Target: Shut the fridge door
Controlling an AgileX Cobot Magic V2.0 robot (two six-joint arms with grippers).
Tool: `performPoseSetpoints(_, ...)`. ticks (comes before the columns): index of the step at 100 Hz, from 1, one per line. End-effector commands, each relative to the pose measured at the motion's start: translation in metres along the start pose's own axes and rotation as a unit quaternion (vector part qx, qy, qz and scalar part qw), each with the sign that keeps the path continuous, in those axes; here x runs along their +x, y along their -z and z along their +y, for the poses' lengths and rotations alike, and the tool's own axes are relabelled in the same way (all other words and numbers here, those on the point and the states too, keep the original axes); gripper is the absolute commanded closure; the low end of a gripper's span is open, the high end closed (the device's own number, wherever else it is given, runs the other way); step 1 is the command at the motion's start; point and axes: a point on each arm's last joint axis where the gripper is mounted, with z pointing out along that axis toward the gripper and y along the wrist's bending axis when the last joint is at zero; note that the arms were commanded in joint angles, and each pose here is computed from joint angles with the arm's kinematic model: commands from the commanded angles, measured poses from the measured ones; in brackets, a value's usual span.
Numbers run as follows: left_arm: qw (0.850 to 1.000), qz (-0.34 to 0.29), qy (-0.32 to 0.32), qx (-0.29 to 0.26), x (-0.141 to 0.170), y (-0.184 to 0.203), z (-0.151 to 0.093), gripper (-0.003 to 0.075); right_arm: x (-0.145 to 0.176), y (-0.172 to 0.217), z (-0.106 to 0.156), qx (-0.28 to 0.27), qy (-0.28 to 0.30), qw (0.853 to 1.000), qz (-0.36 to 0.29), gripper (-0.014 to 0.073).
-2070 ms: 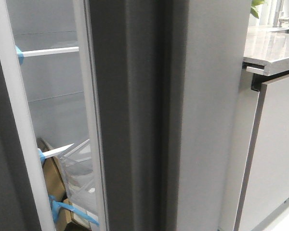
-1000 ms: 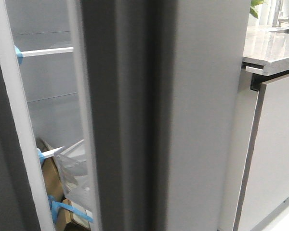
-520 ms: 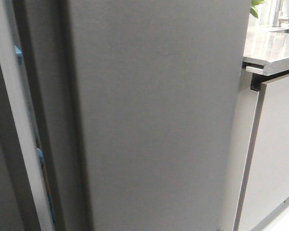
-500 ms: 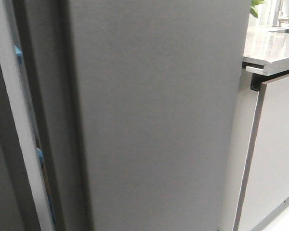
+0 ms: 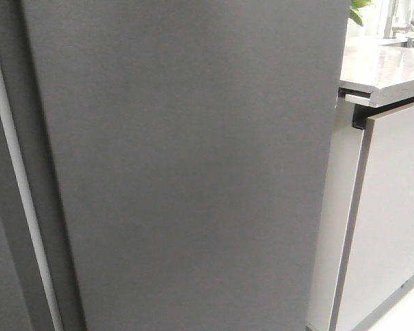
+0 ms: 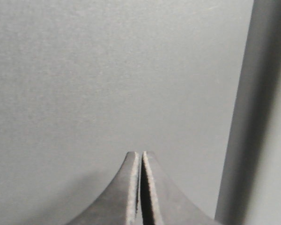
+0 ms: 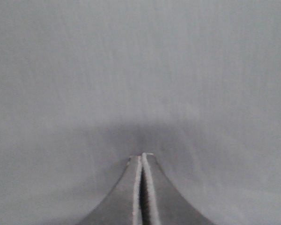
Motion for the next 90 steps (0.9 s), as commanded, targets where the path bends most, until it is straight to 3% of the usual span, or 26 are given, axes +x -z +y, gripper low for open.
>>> performPoseSetpoints(1,1.000,-0.015,0.002,0.000,0.004,-0.002,0.001,0.0741,-0.028,0.010,0.004,-0.006,0.001,0.997,-0.074,0.0671)
performPoseSetpoints(9,1.000,-0.015,0.002,0.000,0.004,-0.002,0.001,0.0741,-0.026,0.009,0.004,-0.005,0.011,0.997,-0.075,0.0671)
performPoseSetpoints(21,1.000,-0.015,0.002,0.000,0.004,-0.002,0.001,0.0741,-0.029,0.018,0.004,0.000,0.072,0.994,-0.088,0.0671)
performPoseSetpoints(37,1.000,-0.015,0.002,0.000,0.004,-0.002,0.001,0.0741,-0.032,0.048,0.000,0.008,0.075,0.990,-0.121,0.0671)
performPoseSetpoints(64,1.000,-0.015,0.002,0.000,0.004,-0.002,0.001,0.0741,-0.023,0.146,-0.037,0.084,0.071,0.984,-0.140,0.0671)
performPoseSetpoints(90,1.000,-0.015,0.002,0.000,0.004,-0.002,0.001,0.0741,0.022,0.250,-0.058,0.190,0.070,0.967,-0.155,0.0671)
